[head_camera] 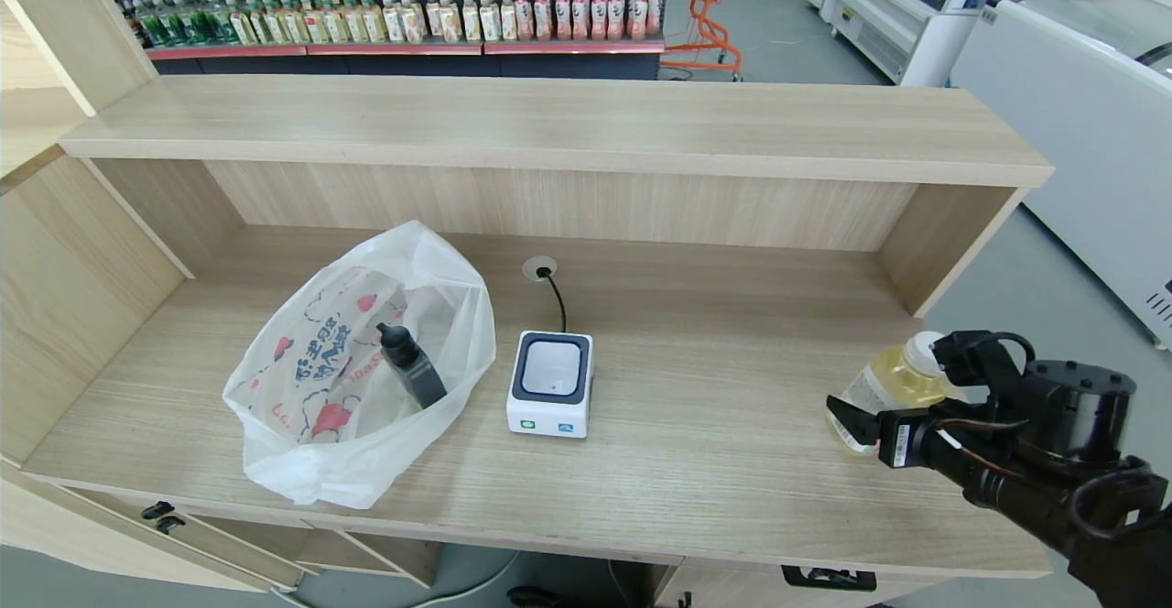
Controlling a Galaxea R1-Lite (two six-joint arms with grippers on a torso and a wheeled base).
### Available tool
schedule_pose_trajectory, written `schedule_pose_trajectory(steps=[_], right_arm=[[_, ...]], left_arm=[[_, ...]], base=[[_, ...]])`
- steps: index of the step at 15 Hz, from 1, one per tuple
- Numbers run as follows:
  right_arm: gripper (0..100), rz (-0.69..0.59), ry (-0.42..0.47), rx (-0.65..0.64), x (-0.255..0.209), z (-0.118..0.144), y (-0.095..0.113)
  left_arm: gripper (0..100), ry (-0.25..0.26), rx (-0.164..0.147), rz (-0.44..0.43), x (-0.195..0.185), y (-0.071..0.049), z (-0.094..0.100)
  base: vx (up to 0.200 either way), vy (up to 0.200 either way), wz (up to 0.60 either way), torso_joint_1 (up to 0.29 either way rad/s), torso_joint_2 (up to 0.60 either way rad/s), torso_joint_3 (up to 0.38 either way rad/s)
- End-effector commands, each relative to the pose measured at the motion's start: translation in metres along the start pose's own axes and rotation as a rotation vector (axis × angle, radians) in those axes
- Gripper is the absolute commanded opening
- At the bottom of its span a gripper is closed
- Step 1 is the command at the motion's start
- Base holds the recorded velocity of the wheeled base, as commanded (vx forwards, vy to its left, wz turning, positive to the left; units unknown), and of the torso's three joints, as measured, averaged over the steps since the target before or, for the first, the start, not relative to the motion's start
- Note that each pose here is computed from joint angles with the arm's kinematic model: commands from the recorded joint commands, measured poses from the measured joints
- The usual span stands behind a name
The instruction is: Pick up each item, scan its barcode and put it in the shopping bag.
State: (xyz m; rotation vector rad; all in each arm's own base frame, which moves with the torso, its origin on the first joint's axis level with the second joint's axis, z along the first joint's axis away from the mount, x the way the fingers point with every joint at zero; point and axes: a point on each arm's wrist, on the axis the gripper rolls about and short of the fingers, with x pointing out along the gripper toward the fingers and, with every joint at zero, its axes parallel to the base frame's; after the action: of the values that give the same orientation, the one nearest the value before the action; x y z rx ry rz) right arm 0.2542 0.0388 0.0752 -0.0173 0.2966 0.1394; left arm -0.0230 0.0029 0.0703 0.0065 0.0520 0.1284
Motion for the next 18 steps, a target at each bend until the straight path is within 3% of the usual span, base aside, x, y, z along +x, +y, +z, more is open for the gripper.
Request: schedule_pose_trajectory(steps=[1, 7, 12, 13, 18], right_arm=[[100, 0.001, 0.042, -0.006, 0.008, -0.010, 0.000], [100, 0.010, -0.042, -0.024, 0.030, -0.004, 0.003], [100, 0.026, -0.055, -0.025, 0.039, -0.003, 0.005], [0, 0.031, -0.062, -0.026, 0.039, -0.002, 0.007], [0, 0.057, -0.125, -0.030, 0.043, 0.008, 0.009]], left_arm=[[100, 0.000, 0.000, 0.000, 0.000, 0.000, 0.000], [100, 0.000, 0.000, 0.002, 0.000, 0.000, 0.000], [100, 0.000, 0.000, 0.000, 0.000, 0.000, 0.000], [100, 0.000, 0.000, 0.002, 0.000, 0.000, 0.000], [100, 0.000, 0.000, 0.000, 0.000, 0.000, 0.000]], base=[[0.000, 0.000, 0.00, 0.000, 0.00, 0.000], [0.000, 0.000, 0.00, 0.000, 0.00, 0.000], [0.000, 0.000, 0.00, 0.000, 0.00, 0.000], [0.000, 0.000, 0.00, 0.000, 0.00, 0.000], [0.000, 0.000, 0.00, 0.000, 0.00, 0.000]])
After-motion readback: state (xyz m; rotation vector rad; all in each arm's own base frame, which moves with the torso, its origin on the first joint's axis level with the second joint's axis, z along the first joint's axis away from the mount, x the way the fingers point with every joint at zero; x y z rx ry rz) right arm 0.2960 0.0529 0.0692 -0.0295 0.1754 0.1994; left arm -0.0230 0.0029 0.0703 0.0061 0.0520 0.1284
